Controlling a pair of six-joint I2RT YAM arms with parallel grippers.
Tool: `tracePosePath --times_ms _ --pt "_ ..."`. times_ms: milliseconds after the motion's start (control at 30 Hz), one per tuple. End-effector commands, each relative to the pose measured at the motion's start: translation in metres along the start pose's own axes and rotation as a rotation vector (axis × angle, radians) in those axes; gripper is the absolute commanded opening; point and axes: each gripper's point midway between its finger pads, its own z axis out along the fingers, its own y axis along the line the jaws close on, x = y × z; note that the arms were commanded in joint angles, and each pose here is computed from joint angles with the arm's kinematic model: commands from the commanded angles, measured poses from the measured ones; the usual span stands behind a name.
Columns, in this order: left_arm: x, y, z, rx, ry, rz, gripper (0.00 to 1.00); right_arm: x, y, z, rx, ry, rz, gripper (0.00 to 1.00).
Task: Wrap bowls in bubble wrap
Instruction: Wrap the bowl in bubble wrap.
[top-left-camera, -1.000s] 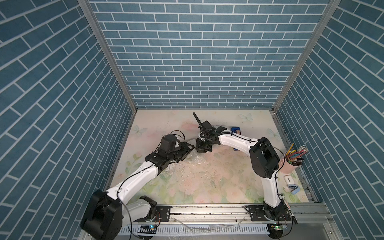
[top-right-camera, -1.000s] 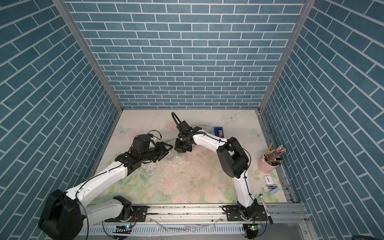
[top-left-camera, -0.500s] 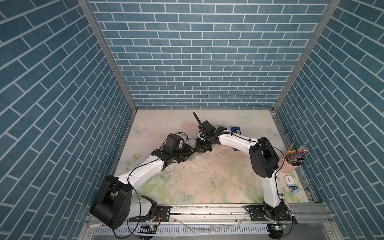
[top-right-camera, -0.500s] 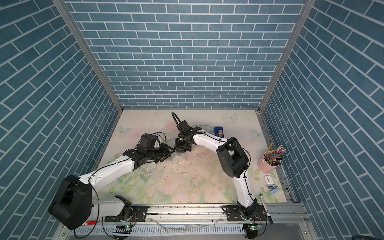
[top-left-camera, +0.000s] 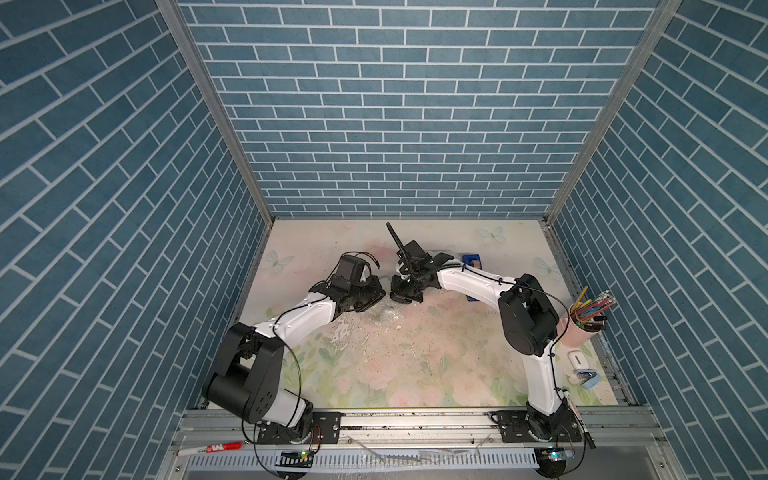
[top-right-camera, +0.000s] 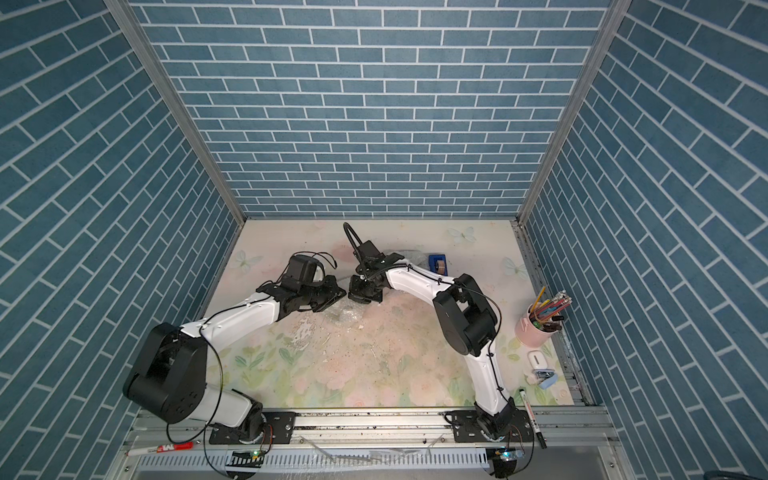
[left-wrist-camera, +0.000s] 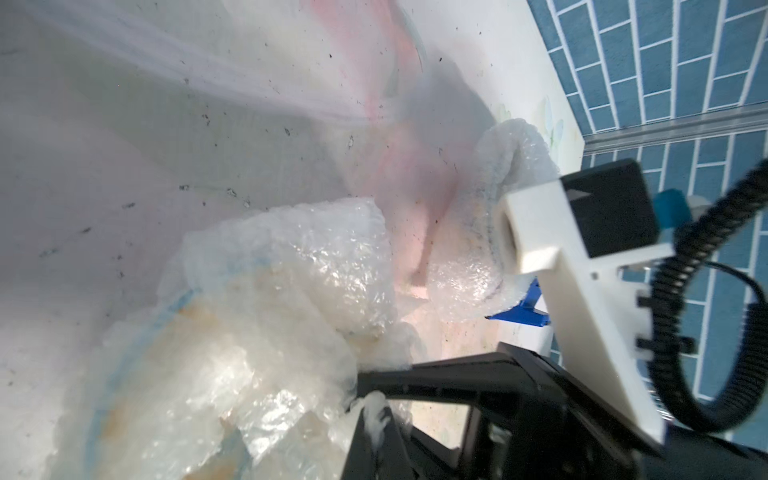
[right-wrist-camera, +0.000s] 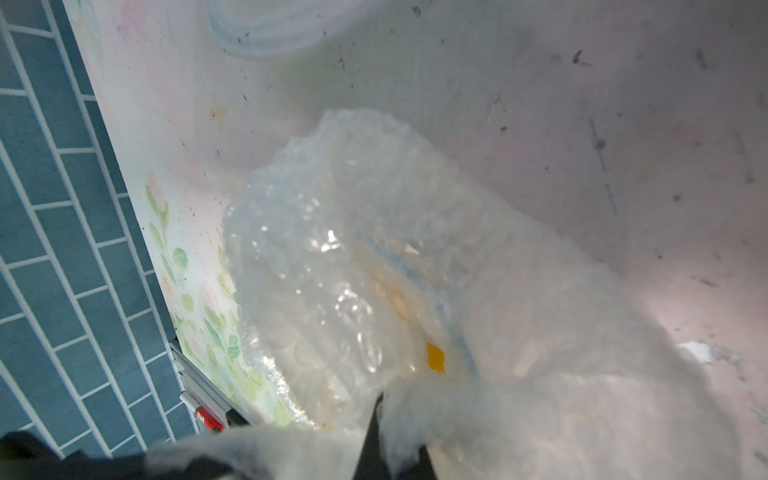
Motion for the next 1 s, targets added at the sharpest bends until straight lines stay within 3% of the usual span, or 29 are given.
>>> tracePosePath --times_ms 0,200,300,433,533,667,800,967 --pt "-0.018 0.017 0.007 -0.077 -0.065 0.064 0.00 -0.003 0.008 -0.023 -0.006 -0.045 -0.002 0.18" --pt "-0.020 0.042 0.020 -0.127 -0.086 0.045 0.00 -0.005 0.027 -0.064 -0.053 -0.150 -0.052 0.54" --pt "-0.021 0.043 0.021 -0.126 -0.095 0.033 0.00 0.003 0.036 -0.079 -0.102 -0.187 -0.092 0.58" --pt "-0.024 0.040 0.021 -0.117 -0.103 0.024 0.00 0.025 0.049 -0.076 -0.161 -0.177 -0.172 0.45" --pt "-0.025 0.037 0.022 -0.112 -0.098 0.026 0.00 0.043 0.047 -0.048 -0.154 -0.099 -0.180 0.29" --pt "-0.025 0.036 0.023 -0.113 -0.091 0.026 0.00 0.038 0.041 -0.023 -0.125 -0.073 -0.171 0.13" --pt "-0.026 0.038 0.020 -0.122 -0.097 0.021 0.00 0.015 0.039 -0.018 -0.091 -0.096 -0.179 0.09" --pt "-0.025 0.035 0.018 -0.100 -0.092 0.007 0.00 -0.003 0.010 0.006 0.049 -0.072 -0.139 0.03"
